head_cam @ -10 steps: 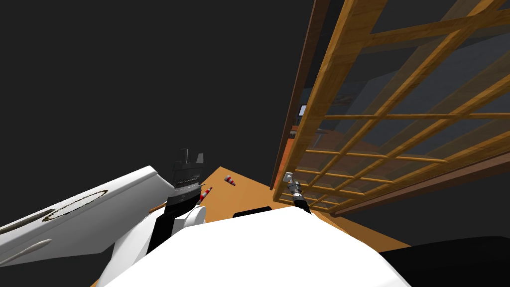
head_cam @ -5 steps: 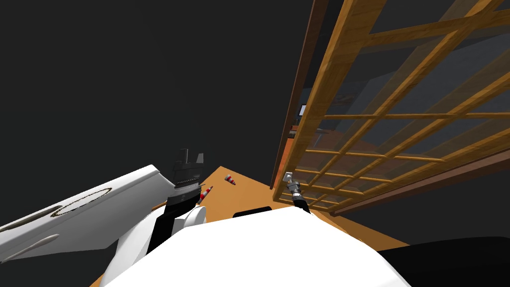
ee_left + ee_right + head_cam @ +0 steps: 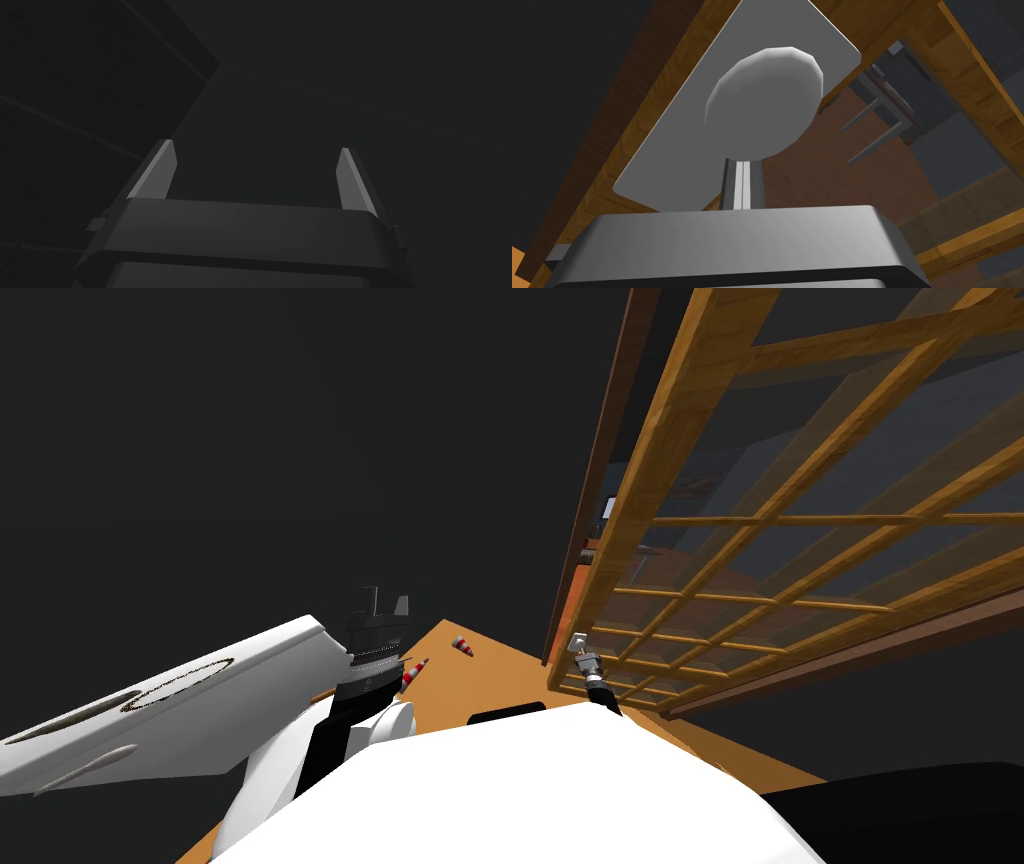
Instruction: Pull the door open
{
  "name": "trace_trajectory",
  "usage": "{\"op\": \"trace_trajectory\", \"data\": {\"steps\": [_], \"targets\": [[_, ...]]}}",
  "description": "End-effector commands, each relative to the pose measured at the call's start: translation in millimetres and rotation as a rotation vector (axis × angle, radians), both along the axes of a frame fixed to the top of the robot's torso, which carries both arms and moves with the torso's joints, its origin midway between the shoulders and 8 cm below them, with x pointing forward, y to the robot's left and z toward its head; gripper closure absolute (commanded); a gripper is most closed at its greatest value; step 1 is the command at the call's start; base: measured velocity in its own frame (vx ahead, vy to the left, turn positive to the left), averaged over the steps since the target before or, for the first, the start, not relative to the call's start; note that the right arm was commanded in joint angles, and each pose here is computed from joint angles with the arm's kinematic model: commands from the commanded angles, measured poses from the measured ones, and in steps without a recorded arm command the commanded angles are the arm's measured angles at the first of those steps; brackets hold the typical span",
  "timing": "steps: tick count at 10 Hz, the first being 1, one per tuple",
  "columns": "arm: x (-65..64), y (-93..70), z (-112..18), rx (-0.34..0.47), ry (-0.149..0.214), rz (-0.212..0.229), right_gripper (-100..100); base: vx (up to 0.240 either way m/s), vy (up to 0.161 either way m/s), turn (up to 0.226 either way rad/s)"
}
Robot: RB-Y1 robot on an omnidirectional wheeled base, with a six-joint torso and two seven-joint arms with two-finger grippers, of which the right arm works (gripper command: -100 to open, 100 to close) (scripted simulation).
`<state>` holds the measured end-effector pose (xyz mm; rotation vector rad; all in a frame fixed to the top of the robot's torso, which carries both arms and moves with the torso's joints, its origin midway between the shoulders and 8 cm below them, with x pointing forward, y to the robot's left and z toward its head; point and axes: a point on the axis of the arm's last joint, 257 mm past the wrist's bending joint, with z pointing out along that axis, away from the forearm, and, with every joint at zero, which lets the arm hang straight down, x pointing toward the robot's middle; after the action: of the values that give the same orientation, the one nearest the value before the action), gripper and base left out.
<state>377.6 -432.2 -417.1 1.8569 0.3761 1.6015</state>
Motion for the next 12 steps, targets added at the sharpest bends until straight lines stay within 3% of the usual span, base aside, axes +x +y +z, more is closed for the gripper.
{"op": "trace_trajectory", "data": {"steps": [1,4,12], "targets": [[4.1,6.0,3.6,0.050,-0.030,0.000,-100,-0.092,-0.012,-0.009],[6.3,12.5,5.1,0.118,-0.055,-0.003,-100,-0.092,0.004,0.012],[16.8,45.1,12.6,0.460,-0.176,-0.018,-100,-0.090,0.000,0.005]]}}
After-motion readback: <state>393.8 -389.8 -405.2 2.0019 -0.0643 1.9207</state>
